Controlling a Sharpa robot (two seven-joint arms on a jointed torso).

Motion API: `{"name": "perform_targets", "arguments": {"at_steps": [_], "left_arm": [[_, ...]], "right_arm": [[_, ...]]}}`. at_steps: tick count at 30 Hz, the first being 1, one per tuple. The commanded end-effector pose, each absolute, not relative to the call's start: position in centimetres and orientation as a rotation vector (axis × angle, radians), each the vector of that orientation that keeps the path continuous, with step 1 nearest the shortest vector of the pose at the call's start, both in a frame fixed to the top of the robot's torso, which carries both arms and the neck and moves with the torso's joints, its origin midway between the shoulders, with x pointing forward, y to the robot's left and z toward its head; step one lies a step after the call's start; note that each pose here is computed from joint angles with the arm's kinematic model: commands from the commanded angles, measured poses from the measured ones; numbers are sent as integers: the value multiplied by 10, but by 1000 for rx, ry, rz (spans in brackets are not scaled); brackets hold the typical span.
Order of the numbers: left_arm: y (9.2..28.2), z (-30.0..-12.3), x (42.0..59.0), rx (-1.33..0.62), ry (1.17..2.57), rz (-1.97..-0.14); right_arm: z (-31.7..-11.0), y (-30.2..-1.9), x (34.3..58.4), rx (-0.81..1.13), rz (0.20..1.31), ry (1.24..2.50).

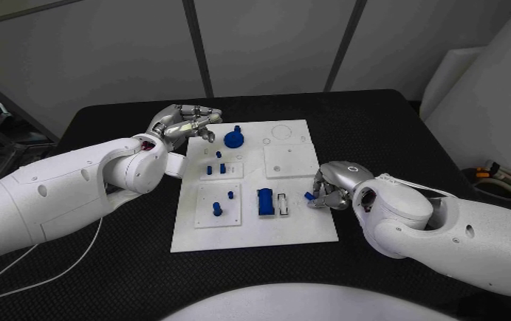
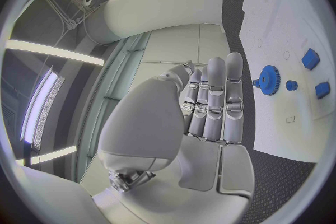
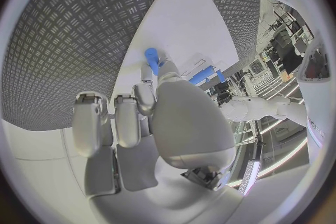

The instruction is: Assemble the parts on the task board

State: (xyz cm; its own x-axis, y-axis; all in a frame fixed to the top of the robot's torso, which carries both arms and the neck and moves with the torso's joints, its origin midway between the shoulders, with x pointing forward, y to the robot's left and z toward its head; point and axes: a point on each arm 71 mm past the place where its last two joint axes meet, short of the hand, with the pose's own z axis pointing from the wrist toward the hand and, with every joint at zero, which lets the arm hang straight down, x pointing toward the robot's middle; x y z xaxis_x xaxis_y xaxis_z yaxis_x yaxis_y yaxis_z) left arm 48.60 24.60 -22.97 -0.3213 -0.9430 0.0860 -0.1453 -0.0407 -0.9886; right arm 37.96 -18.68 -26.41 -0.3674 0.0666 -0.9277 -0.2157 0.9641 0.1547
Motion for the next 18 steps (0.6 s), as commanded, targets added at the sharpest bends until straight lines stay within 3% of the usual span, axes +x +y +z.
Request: {"name": "perform_targets", "arguments": {"at_steps": [1, 8, 18], "left_arm": [[244, -229, 486, -1180, 1534, -1452], [245, -229, 486, -1181, 1533, -1451], [245, -229, 486, -1183, 1534, -1447]], "right_arm": [[-278, -193, 373, -63, 245, 2011], [-276, -200, 370, 220, 355, 2023], [-264, -195, 367, 352, 461, 1943]]}}
